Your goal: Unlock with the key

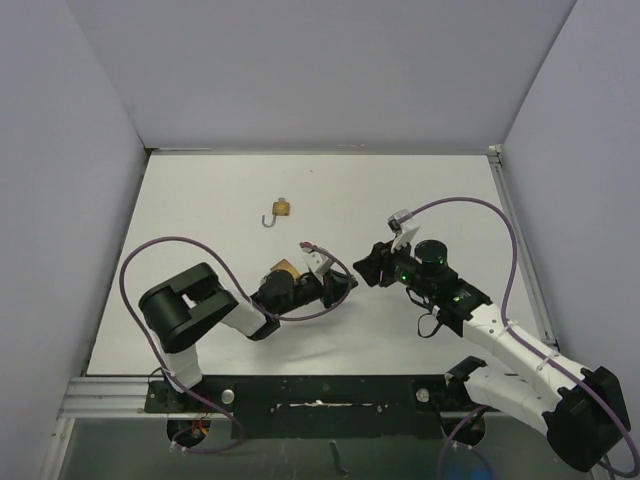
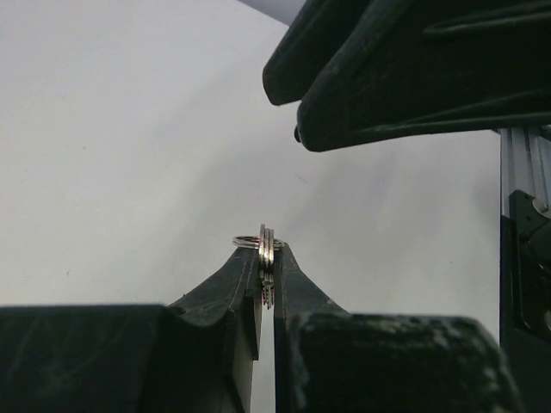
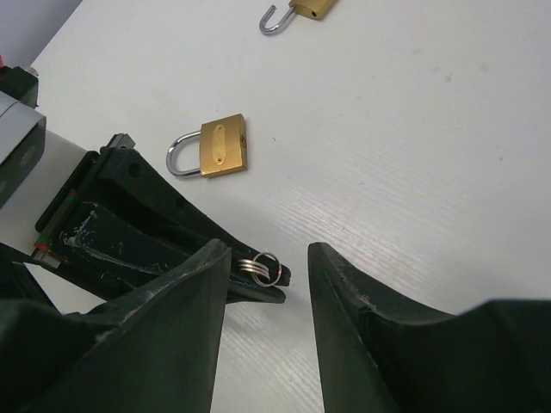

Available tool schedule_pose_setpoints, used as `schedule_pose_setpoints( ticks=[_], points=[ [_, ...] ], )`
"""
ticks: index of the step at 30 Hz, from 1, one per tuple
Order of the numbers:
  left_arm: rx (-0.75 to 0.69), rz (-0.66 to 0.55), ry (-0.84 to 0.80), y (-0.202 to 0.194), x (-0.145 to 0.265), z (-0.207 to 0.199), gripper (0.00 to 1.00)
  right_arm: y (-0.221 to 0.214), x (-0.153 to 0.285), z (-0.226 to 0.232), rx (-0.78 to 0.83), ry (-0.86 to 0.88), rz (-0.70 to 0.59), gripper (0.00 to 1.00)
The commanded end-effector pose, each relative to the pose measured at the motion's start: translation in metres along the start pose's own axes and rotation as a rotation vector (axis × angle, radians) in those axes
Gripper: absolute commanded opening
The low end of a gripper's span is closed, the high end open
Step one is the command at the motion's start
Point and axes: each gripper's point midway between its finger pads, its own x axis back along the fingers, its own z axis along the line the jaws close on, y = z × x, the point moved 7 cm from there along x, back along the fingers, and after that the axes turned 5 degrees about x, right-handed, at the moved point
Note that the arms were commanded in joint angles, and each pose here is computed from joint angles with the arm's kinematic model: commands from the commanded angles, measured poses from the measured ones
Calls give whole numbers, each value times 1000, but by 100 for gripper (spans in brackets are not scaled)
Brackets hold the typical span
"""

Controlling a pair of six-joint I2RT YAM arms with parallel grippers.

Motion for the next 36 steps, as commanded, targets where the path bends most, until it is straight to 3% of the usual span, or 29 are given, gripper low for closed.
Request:
schedule_pose_setpoints(
  ticks=[1,4,16,26,36],
  points=[
    [-45,103,-34,9,-5,-7,0,10,0,1,35,11,-43,43],
    [-59,158,-61,10,-8,-10,0,2,-3,1,39,32,-2,43],
    [-25,166,-188,30,-2,-10,0,-29,-6,3,12,121,66,36],
    [40,438,37,7,-23,30,0,-35,-2,-29,-91,-82,86,38],
    [55,574,189,-17,-44,60,0,-36,12,-50,-160,-227,56,38]
  ],
)
